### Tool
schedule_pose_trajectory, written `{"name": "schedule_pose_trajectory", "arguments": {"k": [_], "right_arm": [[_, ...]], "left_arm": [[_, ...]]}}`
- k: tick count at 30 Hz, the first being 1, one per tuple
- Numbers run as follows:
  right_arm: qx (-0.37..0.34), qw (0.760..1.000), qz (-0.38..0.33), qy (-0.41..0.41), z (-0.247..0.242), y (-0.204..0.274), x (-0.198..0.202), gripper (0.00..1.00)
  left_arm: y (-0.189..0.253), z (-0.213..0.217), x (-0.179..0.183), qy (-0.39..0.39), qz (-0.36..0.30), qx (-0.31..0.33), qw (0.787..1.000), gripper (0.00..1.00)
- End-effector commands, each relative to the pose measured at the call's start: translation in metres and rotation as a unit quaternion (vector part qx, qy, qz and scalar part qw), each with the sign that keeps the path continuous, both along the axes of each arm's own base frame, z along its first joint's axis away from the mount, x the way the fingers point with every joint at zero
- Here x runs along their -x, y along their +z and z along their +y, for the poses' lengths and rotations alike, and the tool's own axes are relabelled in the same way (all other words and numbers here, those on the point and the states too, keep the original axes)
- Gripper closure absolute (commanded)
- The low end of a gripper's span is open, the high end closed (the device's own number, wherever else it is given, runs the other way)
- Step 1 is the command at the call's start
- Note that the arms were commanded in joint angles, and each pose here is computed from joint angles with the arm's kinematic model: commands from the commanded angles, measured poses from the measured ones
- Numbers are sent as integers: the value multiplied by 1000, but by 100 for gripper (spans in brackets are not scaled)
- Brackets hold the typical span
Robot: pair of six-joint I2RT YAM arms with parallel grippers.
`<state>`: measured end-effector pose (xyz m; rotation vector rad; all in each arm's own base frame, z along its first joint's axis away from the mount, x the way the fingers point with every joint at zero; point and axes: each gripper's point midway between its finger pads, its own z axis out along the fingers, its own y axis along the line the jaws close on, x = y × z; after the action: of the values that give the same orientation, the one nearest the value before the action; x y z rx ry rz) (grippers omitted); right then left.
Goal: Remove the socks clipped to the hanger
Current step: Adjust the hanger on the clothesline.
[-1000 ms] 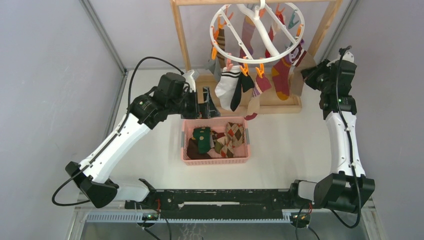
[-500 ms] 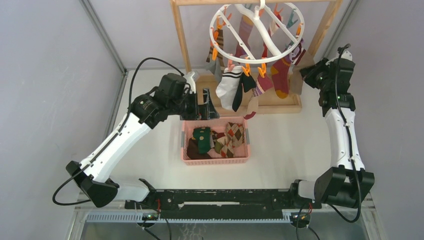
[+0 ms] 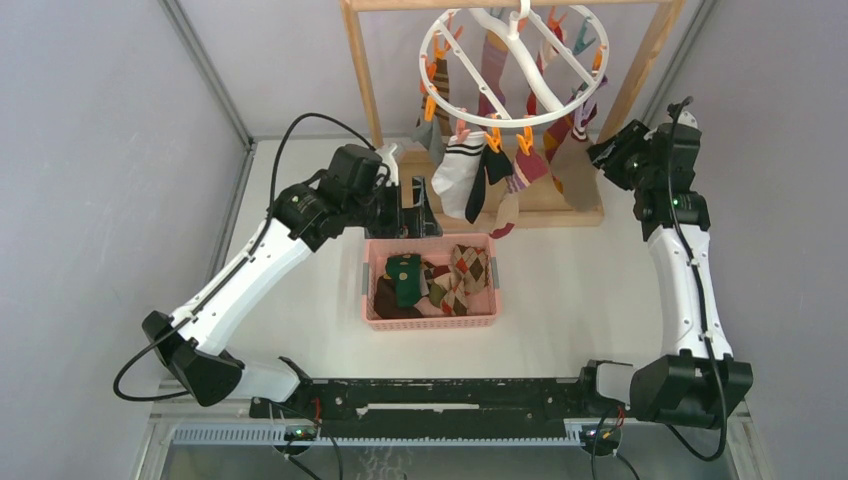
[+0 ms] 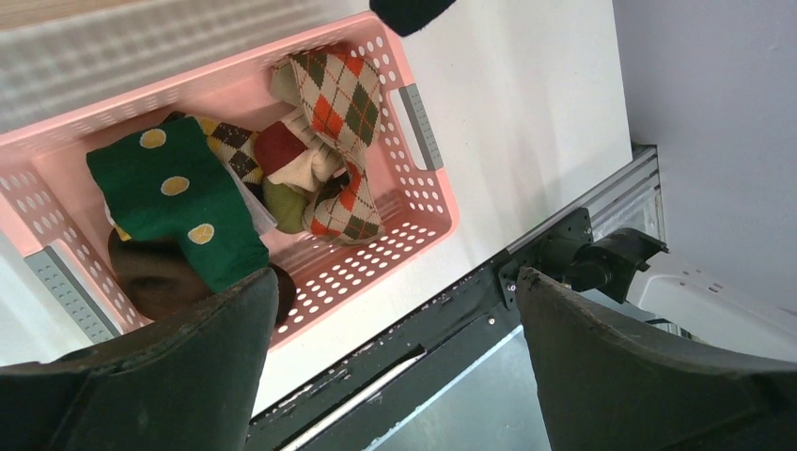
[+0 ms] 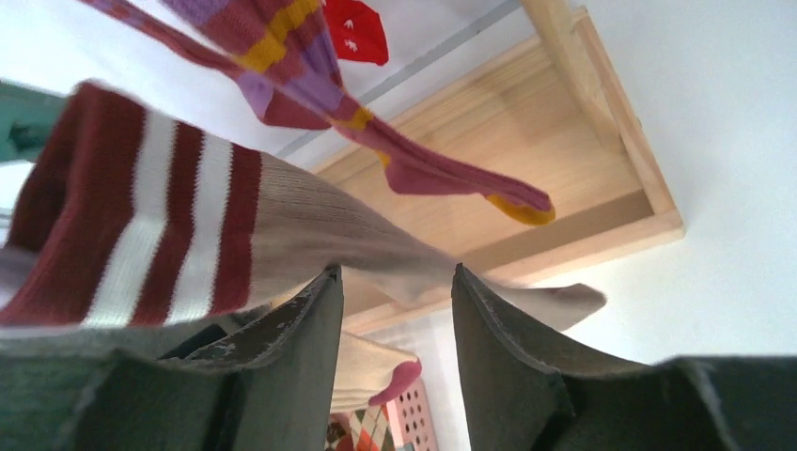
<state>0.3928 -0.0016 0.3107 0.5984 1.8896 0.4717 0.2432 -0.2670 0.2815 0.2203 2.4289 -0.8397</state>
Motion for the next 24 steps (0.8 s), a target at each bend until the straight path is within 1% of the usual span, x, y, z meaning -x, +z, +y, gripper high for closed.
{"name": "schedule_pose_trajectory", "arguments": {"k": [1,6,11,13,18,24], "right_arm": [[9,1000,-8,1,13,20,25,46],[8,999,15,33,36,10,56,44],[20,996,15,80,64,11,95,44],[28,994,4,104,73,18,110,44],[45,983,-55,169,97,44,141,45],[54,973,-60,217,119,35,149,46]], "left_arm": [[37,-8,-9,-13,-51,34,998,0],[42,-10,-12,-7,-56,41,998,0],[42,-10,-15,-2,-58,40,998,0],[41,-10,-15,-1,-56,40,998,0],[40,-12,-16,1,-52,44,998,0],[36,-14,-17,1,-45,43,998,0]]}}
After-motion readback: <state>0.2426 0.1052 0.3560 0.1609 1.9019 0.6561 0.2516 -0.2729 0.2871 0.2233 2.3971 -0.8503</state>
